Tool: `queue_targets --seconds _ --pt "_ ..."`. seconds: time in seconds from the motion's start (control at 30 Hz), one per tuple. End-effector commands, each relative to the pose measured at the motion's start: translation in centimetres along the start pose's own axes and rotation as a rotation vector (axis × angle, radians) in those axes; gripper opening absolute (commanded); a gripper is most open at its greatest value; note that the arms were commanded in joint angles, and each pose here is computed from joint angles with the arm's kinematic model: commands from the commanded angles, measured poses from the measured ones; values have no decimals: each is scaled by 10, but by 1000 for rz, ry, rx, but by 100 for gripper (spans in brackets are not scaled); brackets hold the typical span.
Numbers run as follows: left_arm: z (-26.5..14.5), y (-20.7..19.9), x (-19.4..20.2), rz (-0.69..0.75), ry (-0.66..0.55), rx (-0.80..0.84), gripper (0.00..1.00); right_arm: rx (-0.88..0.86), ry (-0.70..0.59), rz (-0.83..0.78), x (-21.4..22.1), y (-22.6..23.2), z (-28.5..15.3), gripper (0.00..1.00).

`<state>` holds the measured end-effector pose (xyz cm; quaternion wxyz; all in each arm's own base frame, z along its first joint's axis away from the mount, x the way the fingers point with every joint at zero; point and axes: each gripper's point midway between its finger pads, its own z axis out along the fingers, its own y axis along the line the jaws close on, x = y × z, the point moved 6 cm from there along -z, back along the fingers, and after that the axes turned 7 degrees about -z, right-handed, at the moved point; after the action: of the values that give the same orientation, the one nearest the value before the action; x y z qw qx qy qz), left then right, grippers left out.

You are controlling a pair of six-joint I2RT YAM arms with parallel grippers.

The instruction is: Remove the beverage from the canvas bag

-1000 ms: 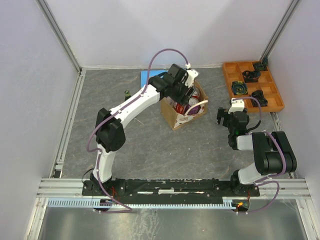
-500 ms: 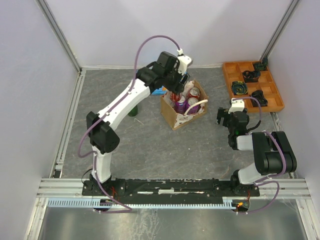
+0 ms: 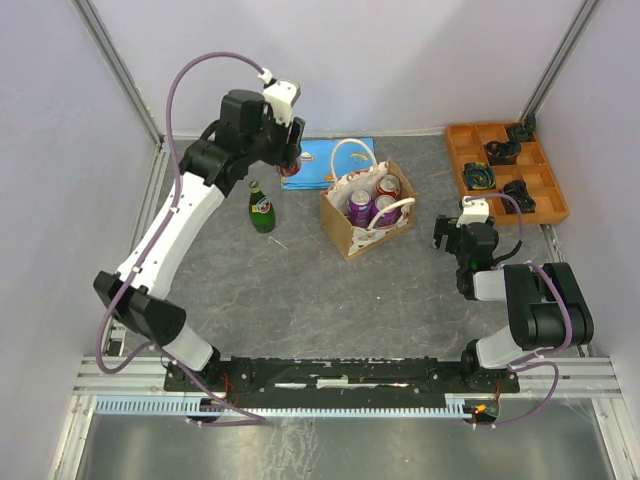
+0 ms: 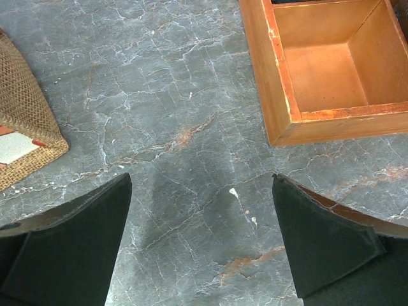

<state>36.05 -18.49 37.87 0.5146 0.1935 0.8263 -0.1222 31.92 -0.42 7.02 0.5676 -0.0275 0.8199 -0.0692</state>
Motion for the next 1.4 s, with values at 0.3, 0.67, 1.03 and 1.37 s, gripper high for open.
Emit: queue_targets --seconds 0.3,0.67,1.03,1.37 --pt "25 -13 75 -161 31 86 3 2 -67 3 -18 -2 5 99" --pt "68 -5 133 -214 114 64 3 2 -68 2 -18 -2 5 99" --pt "93 2 170 -220 158 8 3 2 -69 3 -19 -2 5 99" --pt "98 6 185 -220 209 -33 91 2 -69 3 -19 -2 5 99"
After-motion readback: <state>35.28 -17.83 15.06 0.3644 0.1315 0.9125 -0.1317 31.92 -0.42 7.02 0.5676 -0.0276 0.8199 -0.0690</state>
